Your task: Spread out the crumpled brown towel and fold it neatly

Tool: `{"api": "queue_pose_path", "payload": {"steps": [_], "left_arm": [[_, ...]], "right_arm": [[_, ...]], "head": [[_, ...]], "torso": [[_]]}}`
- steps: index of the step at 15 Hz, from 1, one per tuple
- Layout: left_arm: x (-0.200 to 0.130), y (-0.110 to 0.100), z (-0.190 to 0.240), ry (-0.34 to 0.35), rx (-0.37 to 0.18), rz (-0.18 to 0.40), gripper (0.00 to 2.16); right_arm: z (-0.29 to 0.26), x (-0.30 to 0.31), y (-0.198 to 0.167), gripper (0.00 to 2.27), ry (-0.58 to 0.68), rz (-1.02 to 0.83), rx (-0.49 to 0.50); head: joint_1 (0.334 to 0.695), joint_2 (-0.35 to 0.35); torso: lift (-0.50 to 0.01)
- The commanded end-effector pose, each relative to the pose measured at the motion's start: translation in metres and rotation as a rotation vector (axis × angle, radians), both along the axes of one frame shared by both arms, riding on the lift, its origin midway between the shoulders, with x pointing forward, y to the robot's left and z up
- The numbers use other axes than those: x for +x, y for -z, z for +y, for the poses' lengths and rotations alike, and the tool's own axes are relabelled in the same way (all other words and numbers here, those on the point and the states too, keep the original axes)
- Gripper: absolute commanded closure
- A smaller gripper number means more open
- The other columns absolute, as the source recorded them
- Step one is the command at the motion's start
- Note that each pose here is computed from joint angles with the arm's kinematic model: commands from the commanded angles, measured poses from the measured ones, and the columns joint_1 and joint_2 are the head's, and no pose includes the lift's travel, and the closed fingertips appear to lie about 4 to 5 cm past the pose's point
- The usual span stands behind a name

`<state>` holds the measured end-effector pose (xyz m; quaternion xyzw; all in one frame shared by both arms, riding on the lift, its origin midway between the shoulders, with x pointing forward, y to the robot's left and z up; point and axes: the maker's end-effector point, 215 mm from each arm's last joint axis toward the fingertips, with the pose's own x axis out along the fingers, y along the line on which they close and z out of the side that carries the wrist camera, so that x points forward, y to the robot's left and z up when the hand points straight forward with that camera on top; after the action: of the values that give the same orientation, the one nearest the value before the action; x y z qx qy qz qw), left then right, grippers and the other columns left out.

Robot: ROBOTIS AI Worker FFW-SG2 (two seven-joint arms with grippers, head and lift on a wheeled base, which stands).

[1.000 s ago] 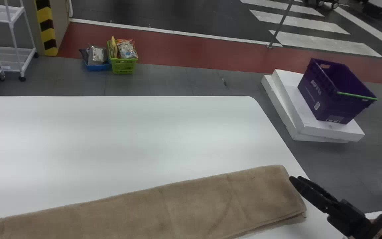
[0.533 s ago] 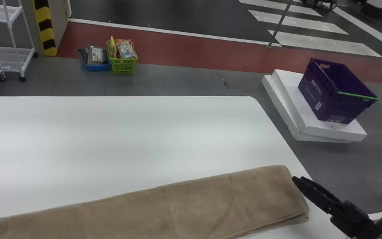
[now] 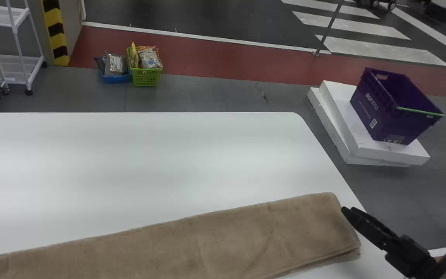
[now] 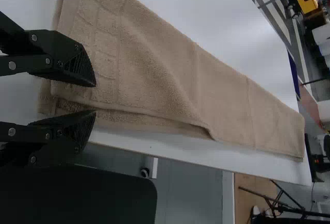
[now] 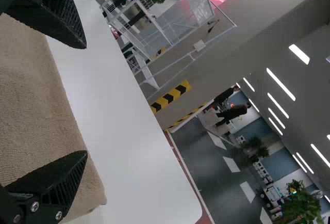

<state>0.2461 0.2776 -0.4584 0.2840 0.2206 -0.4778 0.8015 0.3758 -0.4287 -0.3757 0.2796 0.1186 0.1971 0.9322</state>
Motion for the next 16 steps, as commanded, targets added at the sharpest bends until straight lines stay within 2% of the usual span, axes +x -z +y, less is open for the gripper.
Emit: {"api": "queue_pose_path", "payload": {"steps": [1,2,4,8,16], "left_arm": [[0.001,0.0,0.001,-0.006,-0.001,-0.001,0.81],[0.002,-0.001,0.001,-0.008,-0.001,-0.003,0.81],[0.003,0.0,0.002,-0.006,0.006,-0.001,1.03],[0.004,-0.002,0.004,-0.012,0.002,-0.01,1.03],[0.009,-0.023,0.002,-0.013,-0.022,-0.057,1.06]], "right_arm": [[0.0,0.0,0.0,0.08,-0.001,0.0,0.002],[0.0,0.0,0.001,0.08,-0.001,0.001,0.003],[0.0,-0.001,0.001,0.08,0.001,0.001,0.006],[0.0,-0.001,0.002,0.08,0.001,0.001,0.008],[-0.001,-0.001,0.002,0.08,0.003,0.001,0.007]], "head": [[0.695,-0.284],[0.695,-0.28],[0.695,-0.278],[0.695,-0.275],[0.695,-0.27]], "torso": [[-0.128],[-0.128],[-0.128],[-0.128],[-0.128]]}}
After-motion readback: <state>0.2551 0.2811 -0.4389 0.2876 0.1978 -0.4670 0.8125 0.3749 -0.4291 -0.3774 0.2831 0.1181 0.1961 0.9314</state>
